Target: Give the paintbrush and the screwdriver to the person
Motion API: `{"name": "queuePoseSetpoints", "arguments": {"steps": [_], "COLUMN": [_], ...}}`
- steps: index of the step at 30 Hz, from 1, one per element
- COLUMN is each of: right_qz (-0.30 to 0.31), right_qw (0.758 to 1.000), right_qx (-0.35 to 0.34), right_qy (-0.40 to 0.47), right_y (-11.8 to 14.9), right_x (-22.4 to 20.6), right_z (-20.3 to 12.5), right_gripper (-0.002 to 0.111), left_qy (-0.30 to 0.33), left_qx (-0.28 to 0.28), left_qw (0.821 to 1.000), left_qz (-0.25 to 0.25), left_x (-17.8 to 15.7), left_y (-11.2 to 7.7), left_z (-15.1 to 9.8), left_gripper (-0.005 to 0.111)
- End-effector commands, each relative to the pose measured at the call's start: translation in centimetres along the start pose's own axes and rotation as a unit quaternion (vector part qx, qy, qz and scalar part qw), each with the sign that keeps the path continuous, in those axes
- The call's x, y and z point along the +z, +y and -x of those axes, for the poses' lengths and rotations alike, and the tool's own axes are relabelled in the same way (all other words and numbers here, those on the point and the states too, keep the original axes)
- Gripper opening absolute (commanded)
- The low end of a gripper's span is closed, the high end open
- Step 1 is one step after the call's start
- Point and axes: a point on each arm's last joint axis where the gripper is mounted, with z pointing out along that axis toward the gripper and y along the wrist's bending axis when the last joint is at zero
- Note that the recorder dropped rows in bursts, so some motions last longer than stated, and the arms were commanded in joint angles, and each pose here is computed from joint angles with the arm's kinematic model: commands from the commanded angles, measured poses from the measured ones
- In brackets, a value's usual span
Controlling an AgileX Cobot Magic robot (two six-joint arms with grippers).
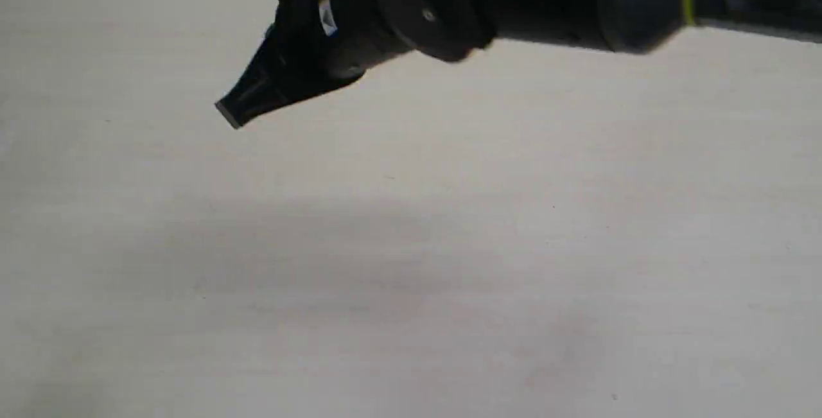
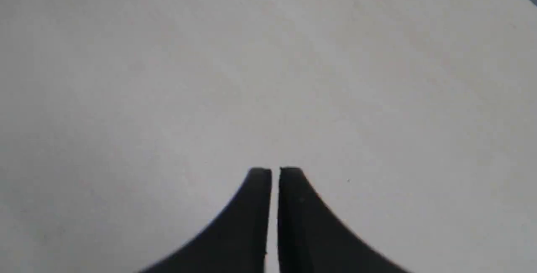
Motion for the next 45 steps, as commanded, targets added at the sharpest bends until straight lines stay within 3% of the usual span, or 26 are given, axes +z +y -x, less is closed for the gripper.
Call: {"name": "queuePoseSetpoints", "arguments": {"steps": [1, 6, 12, 22, 38, 45], "right_qz": [0.017, 0.035, 0.047, 0.043, 0.041, 0.004], "right_qw": [0.999, 0.998, 0.992, 0.986, 0.984, 0.967], "right_qx": [-0.001, -0.008, 0.009, 0.048, 0.038, 0.122], "right_qy": [-0.031, -0.049, -0.117, -0.152, -0.167, -0.223], "right_y": [0.3, 0.6, 0.6, -0.1, -0.2, -3.5], "right_x": [-1.0, -3.0, -7.2, -12.1, -12.7, -16.3], "right_z": [-2.8, -6.8, -8.0, -7.5, -7.2, -6.8], "right_gripper": [0.004, 0.004, 0.004, 0.004, 0.004, 0.004], "left_qy": [-0.004, -0.002, -0.003, -0.003, -0.003, -0.003], "left_qx": [-0.002, -0.002, -0.002, -0.002, -0.001, -0.001], "left_qw": [1.000, 1.000, 1.000, 1.000, 1.000, 1.000], "left_qz": [-0.003, -0.003, -0.003, -0.003, -0.003, -0.003], "left_x": [0.0, 0.0, 0.0, 0.0, 0.0, 0.0], "left_y": [0.0, 0.0, 0.0, 0.0, 0.0, 0.0], "left_z": [0.0, 0.0, 0.0, 0.0, 0.0, 0.0], "left_gripper": [0.000, 0.000, 0.000, 0.000, 0.000, 0.000]}}
